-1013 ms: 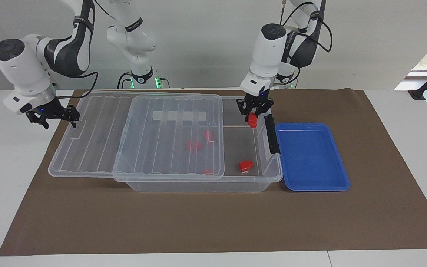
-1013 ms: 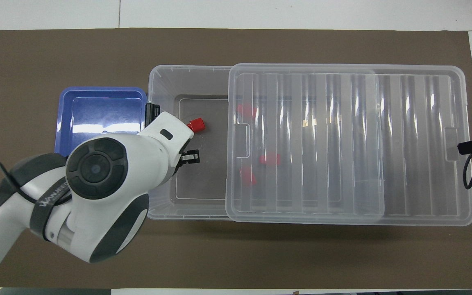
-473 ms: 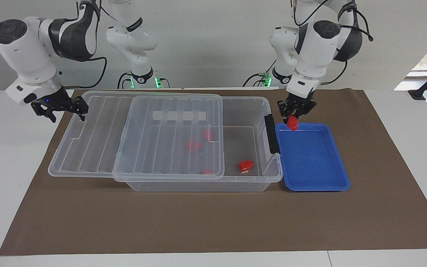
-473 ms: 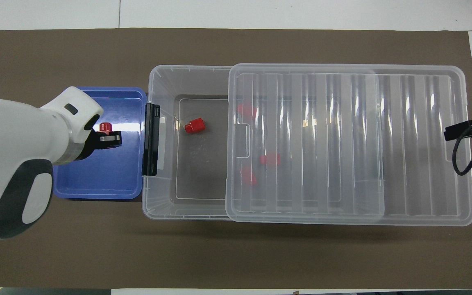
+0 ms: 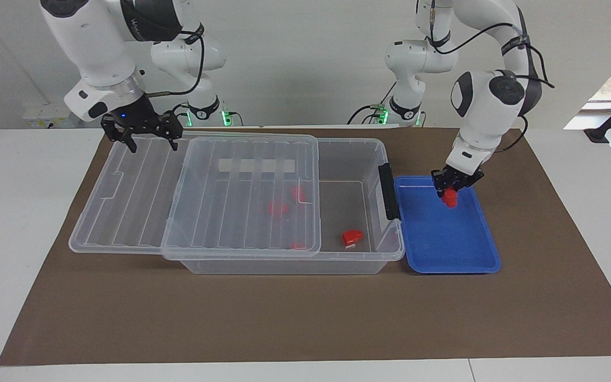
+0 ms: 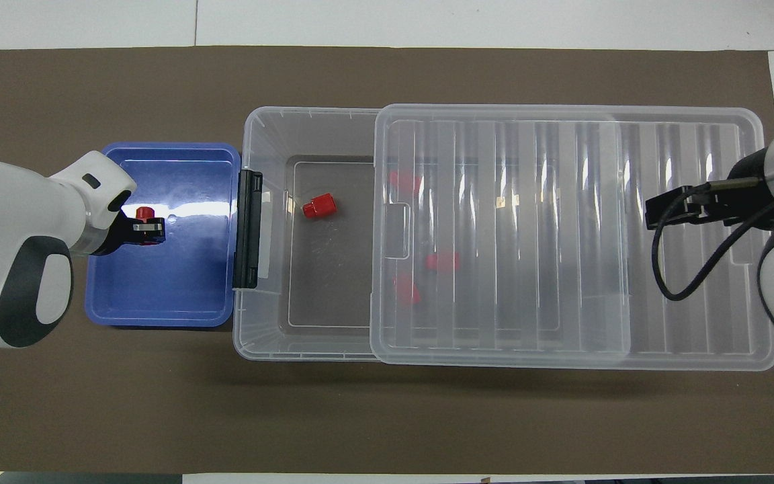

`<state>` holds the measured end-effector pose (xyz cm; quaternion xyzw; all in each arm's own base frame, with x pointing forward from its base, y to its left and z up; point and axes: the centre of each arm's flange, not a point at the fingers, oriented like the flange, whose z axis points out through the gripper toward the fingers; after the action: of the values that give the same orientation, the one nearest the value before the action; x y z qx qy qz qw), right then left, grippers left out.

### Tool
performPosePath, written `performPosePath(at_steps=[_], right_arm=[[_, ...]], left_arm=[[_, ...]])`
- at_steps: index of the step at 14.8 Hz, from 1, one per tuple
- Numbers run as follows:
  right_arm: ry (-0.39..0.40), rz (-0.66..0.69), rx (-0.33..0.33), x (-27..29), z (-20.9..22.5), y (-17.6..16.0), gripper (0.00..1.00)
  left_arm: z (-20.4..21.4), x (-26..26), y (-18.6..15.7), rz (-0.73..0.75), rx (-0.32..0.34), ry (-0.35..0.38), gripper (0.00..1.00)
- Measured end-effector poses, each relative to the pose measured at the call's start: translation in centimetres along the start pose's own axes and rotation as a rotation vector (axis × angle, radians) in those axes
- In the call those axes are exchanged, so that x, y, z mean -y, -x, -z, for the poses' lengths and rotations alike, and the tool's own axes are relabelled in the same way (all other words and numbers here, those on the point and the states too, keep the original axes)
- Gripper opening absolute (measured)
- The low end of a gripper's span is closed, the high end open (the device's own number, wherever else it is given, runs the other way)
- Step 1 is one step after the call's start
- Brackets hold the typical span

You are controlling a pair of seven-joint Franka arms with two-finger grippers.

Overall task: Place red block in blue tray from box
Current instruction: 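Carry the red block over the blue tray with the left gripper, then release the red block into the blue tray and raise the left gripper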

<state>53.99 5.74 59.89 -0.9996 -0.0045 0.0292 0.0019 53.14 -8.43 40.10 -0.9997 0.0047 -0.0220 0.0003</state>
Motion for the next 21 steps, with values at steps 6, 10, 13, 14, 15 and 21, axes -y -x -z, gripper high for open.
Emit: performPosePath(at_steps=[6,10,13,14,15,21], right_arm=[[0.002,-0.022,0.015,0.5,-0.5,0.1,1.00],[0.002,-0.022,0.019,0.4,-0.7,0.2,1.00],[0.001,-0.030,0.013,-3.0,-0.7,-0.2,0.97],[-0.002,-0.023,0.008,-6.0,-0.8,-0.3,0.97],[-0.007,-0.007,0.001,-9.7,-0.9,-0.2,0.86],[0.018,0.103,-0.062,-26.1,-6.0,1.9,0.24]], left_arm=[[-6.7,0.8,-0.3,0.016,0.029,-0.002,0.34],[-8.9,1.3,1.1,0.021,0.056,-0.005,0.35],[-8.7,1.2,0.9,0.020,0.050,-0.004,0.62],[-8.5,1.1,0.8,0.018,0.045,-0.003,0.73],[-8.1,1.0,0.7,0.017,0.038,-0.002,0.83],[0.8,0.5,-1.6,0.013,0.053,-0.007,1.00]])
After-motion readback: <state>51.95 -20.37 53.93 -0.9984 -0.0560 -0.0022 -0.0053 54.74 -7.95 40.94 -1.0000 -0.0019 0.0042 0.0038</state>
